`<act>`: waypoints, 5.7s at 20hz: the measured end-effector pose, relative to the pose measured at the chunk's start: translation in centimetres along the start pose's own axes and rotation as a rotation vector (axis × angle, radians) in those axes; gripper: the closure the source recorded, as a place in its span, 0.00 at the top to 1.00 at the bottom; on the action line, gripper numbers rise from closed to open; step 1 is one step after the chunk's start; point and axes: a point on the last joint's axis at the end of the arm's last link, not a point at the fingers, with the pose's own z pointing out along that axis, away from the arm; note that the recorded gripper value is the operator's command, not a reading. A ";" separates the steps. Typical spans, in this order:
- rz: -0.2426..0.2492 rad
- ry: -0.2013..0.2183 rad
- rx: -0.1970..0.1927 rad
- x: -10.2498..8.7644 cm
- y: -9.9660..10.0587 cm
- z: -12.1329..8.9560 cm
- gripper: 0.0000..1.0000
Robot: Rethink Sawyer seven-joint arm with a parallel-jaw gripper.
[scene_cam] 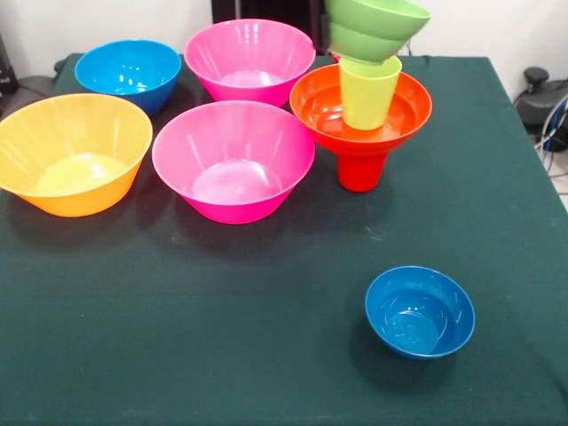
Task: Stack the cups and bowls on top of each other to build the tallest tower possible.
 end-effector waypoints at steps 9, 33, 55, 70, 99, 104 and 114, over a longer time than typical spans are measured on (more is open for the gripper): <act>0.035 0.006 -0.025 1.7 -1.8 0.6 0.00; 0.028 0.032 -0.254 0.4 0.2 -0.2 0.00; -0.004 0.084 -0.297 2.0 -0.4 6.2 0.00; -0.019 0.076 -0.301 1.7 0.0 6.0 0.00; -0.065 0.177 -0.341 2.7 1.9 9.3 0.00; -0.072 0.189 -0.347 3.0 2.0 10.5 0.00; -0.078 0.196 -0.340 3.2 2.1 10.8 0.00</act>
